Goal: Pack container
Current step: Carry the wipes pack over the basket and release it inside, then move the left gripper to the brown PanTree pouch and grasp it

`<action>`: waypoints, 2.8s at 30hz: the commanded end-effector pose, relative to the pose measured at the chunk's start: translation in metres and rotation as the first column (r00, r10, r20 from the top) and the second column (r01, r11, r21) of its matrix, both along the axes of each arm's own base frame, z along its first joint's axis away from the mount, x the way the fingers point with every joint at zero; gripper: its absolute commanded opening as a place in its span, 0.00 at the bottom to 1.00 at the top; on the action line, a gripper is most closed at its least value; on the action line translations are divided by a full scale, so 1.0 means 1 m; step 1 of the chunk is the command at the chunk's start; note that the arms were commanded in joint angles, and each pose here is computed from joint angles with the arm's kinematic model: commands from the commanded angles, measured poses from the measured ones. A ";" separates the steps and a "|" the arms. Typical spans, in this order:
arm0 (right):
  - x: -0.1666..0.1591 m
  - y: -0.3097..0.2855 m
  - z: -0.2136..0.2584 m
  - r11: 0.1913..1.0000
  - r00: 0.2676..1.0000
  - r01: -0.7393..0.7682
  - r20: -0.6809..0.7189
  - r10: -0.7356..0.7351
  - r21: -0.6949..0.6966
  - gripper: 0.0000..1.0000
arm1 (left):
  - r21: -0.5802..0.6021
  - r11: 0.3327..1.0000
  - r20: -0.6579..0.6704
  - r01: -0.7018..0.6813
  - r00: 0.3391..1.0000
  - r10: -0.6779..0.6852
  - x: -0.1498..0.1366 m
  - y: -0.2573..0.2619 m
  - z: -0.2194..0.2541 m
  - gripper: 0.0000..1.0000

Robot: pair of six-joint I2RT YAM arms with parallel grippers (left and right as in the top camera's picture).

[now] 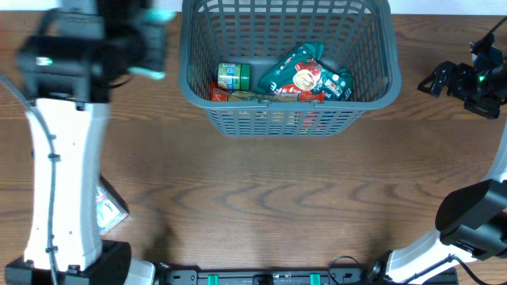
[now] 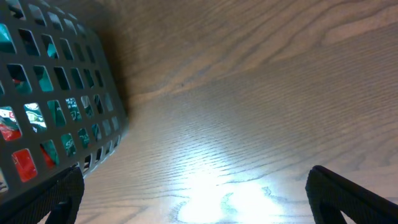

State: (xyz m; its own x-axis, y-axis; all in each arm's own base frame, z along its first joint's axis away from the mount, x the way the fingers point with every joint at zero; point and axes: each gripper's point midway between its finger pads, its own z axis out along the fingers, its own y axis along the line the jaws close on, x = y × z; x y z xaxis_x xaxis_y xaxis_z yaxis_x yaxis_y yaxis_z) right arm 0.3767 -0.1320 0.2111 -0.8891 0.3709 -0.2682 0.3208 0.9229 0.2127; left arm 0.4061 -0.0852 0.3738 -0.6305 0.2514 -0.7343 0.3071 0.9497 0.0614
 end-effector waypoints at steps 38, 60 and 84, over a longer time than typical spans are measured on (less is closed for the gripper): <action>-0.013 0.009 -0.008 0.999 0.997 -0.032 -0.067 0.034 0.029 0.99 | 0.336 0.742 -0.185 0.580 0.813 -0.552 0.053 -0.185 -0.159 0.67; -0.014 0.010 -0.009 0.999 0.997 -0.032 -0.069 0.034 0.030 0.99 | 0.261 0.947 0.137 -0.188 0.978 0.156 0.040 0.066 0.011 0.99; -0.017 0.011 -0.009 0.999 0.996 -0.030 -0.084 0.033 0.037 0.99 | 0.176 0.781 -0.317 -0.599 0.716 0.621 0.074 0.335 -0.228 0.99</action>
State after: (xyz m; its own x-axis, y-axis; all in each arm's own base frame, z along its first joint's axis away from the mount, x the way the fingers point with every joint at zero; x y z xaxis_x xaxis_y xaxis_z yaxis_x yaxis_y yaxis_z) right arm 0.3601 -0.1235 0.2066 -0.9110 0.3639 -0.1939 0.3217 0.9214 0.2179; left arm 0.4737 0.2497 0.1715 -0.8564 -0.2243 -0.4650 -0.3433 0.9201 0.1884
